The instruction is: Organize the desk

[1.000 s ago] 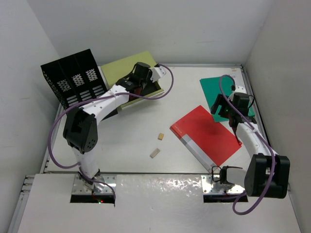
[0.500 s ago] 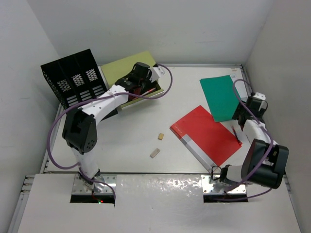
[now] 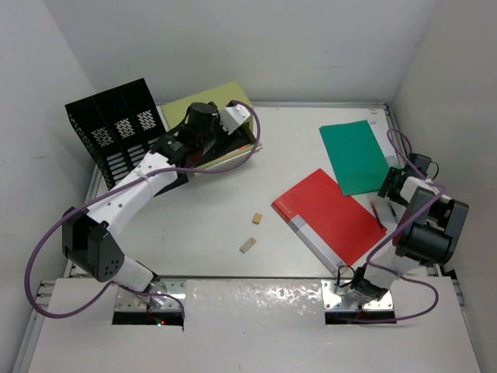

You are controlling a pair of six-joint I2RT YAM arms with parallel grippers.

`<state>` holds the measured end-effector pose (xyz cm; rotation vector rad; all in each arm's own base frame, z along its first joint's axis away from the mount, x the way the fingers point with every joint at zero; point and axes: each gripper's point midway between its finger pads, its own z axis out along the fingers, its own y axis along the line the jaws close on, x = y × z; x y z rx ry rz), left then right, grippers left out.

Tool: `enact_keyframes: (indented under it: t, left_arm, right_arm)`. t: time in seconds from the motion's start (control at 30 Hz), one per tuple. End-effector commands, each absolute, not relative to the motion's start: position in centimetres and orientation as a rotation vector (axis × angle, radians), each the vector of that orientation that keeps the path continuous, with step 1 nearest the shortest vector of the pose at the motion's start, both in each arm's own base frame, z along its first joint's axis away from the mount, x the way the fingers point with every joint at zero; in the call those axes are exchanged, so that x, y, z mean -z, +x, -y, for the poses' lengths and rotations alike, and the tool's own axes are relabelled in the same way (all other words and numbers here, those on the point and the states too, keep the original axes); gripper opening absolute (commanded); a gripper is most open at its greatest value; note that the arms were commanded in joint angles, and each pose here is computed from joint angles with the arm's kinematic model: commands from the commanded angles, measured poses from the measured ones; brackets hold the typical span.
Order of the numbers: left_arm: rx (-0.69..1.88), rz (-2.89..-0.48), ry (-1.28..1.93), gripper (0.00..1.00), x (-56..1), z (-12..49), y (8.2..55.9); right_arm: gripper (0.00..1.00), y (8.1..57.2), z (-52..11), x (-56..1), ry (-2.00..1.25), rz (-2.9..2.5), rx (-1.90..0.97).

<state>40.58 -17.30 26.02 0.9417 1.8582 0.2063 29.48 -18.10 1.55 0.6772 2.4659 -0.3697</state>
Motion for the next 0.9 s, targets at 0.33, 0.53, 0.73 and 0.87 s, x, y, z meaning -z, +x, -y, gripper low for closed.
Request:
enact_keyframes:
  t: [0.33, 0.53, 0.73, 0.87]
  left_arm:
    - [-0.173, -1.871, 0.931, 0.63, -25.6, 17.3, 39.9]
    - [-0.197, -1.839, 0.929, 0.63, -25.8, 16.7, 39.6]
    - [-0.218, -1.82, 0.939, 0.63, -26.1, 16.2, 39.2]
    - [-0.219, -1.809, 0.933, 0.63, -26.2, 16.1, 39.0]
  right_arm:
    - [0.56, 28.4, 17.4, 3.2, 0.676, -2.686, 0.237]
    - [0.16, 27.3, 17.2, 3.2, 0.679, -2.704, 0.26]
    - [0.0, 26.6, 17.5, 3.4, 0.687, -2.741, 0.306]
    - [0.0, 26.5, 18.0, 2.8, 0.696, -2.731, 0.352]
